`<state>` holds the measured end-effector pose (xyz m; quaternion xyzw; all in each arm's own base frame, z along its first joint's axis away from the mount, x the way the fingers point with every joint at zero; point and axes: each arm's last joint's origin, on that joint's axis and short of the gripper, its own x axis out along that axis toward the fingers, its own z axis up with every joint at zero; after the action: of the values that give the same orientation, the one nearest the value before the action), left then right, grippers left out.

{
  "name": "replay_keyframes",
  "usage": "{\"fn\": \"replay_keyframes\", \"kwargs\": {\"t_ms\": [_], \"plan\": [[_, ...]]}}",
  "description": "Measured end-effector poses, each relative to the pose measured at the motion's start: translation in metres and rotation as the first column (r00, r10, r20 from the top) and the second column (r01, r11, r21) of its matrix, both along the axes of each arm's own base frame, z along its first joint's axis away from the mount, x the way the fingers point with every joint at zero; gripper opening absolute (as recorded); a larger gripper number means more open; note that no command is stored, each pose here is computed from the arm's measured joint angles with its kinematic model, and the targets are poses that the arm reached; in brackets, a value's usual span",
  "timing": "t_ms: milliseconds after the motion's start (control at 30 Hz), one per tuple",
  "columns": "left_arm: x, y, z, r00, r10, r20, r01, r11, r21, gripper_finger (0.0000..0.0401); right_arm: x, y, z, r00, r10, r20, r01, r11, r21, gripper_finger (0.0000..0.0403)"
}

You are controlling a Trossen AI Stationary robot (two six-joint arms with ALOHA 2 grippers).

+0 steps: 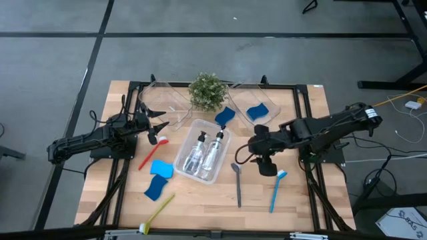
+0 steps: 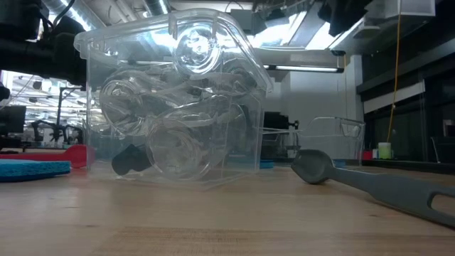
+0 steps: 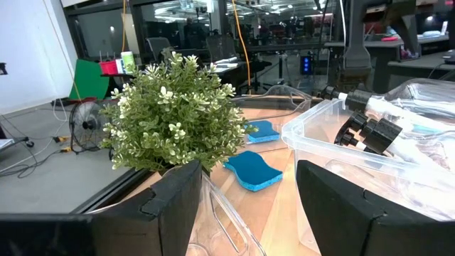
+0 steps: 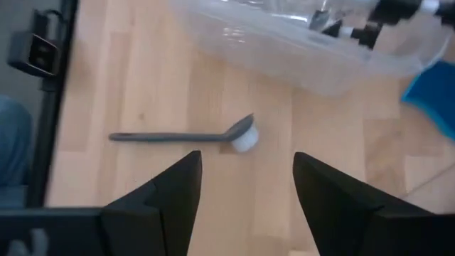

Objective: Pick & Place Kitchen Sink Supplies
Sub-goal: Adjust the right transparent bin

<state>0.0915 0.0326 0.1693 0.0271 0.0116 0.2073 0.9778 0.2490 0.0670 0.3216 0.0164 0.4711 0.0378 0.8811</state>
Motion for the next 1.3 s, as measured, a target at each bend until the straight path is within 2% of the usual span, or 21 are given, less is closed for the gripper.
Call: {"fn": "replay_keyframes", "kwargs": {"t_ms": [167,300,433,533,800,933,1300], "plan": [[0.000,0.000,0.000,1.000,0.000,0.000,0.000,1.000,0.000,0.0226,0.017,0.003,-0.027,0.998,0.070,0.006,-0.069,0.988,-0.140,0.0220],[0.000,0.000,0.000,1.000,0.000,0.000,0.000,1.000,0.000,0.0226,0.023,0.002,-0.063,0.993,0.110,-0.053,-0.121,0.946,-0.301,0.0220],[0.000,0.000,0.000,1.000,0.000,0.000,0.000,1.000,0.000,0.0226,0.023,-0.006,-0.100,0.994,0.043,-0.097,-0.083,0.882,-0.464,0.0220],[0.000,0.000,0.000,1.000,0.000,0.000,0.000,1.000,0.000,0.0226,0.020,-0.014,-0.121,0.995,-0.018,-0.094,-0.035,0.845,-0.533,0.0220],[0.000,0.000,0.000,1.000,0.000,0.000,0.000,1.000,0.001,0.0226,0.018,-0.038,-0.156,0.998,-0.054,0.043,0.068,0.876,-0.477,0.0220],[0.000,0.000,0.000,1.000,0.000,0.000,0.000,1.000,0.000,0.0226,0.015,-0.055,-0.166,0.989,-0.128,0.074,0.148,0.856,-0.495,0.0220],[0.000,0.000,0.000,1.000,0.000,0.000,0.000,1.000,0.000,0.0226,0.005,-0.095,-0.175,0.960,-0.280,0.021,0.251,0.824,-0.508,0.0220]]}}
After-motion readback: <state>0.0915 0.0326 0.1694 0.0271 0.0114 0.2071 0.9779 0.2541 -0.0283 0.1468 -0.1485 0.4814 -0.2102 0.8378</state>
